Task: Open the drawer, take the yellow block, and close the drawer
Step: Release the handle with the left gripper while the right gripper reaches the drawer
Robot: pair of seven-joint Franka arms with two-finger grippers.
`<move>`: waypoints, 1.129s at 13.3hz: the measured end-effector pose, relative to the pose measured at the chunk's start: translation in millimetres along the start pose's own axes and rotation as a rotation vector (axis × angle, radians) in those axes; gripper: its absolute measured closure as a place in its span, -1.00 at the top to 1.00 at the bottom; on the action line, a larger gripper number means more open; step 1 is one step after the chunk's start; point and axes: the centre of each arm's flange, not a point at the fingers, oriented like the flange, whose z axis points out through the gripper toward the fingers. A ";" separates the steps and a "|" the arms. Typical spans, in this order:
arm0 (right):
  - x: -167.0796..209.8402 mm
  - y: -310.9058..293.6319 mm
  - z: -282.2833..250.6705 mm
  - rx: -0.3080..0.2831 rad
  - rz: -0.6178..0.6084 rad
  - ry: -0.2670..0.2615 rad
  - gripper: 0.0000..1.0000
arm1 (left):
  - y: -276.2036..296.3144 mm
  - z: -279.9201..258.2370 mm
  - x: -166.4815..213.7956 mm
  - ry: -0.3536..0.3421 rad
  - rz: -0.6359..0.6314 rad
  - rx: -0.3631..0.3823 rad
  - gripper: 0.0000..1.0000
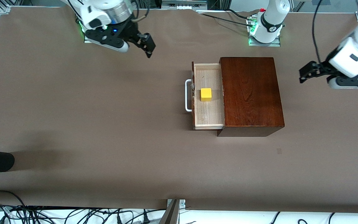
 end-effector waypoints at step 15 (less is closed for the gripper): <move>-104.1 -144.2 142.1 0.079 0.576 -0.032 1.00 | -23.7 7.1 -9.4 0.017 -0.019 -0.016 1.00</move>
